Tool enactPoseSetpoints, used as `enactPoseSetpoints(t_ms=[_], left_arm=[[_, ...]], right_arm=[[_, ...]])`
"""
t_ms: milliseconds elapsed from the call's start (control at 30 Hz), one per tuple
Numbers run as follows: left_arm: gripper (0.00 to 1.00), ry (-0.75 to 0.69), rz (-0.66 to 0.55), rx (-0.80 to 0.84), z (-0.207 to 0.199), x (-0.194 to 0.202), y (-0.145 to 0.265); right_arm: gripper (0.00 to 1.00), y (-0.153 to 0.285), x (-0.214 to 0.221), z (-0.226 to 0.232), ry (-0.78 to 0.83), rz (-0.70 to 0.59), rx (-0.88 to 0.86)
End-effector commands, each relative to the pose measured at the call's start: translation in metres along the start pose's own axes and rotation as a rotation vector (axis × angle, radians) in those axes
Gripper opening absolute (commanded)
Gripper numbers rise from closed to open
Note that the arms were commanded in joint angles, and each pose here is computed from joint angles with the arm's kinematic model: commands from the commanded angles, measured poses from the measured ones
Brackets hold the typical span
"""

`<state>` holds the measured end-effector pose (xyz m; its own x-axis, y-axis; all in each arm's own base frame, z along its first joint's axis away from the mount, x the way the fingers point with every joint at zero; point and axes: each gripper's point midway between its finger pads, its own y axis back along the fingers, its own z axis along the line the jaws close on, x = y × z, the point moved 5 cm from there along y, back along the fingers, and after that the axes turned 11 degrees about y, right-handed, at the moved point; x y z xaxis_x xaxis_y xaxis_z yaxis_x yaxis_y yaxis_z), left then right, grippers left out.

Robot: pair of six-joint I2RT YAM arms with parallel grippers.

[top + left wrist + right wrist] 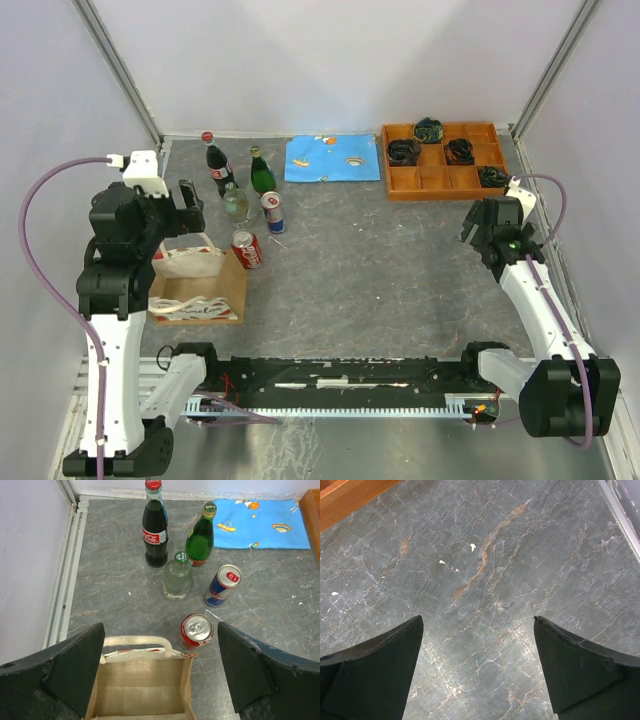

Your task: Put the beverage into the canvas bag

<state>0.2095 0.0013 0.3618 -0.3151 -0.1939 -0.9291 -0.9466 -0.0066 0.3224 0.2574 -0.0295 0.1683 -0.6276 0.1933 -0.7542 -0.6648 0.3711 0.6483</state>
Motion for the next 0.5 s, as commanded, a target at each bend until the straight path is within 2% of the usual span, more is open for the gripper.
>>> enactPoseSetpoints(t_ms=[0, 233, 333, 467], left_arm=[[0.99, -0.020, -0.040, -0.042, 0.001, -0.035, 0.002], [0.99, 0.016, -0.042, -0.129, 0.003, -0.082, -0.009], [0.99, 0.037, -0.012, -0.126, 0.003, -0.078, -0.009], [0.99, 0.002, 0.072, -0.040, -0.003, -0.047, -0.006]], right_arm=[[0.99, -0.003, -0.008, -0.006, 0.054, -0.042, 0.028], [0.99, 0.008, -0.008, 0.004, 0.174, -0.056, -0.121], [0.99, 0.014, -0.008, 0.004, 0.200, -0.066, -0.144], [0.99, 0.018, -0.006, 0.001, 0.229, -0.045, -0.146]])
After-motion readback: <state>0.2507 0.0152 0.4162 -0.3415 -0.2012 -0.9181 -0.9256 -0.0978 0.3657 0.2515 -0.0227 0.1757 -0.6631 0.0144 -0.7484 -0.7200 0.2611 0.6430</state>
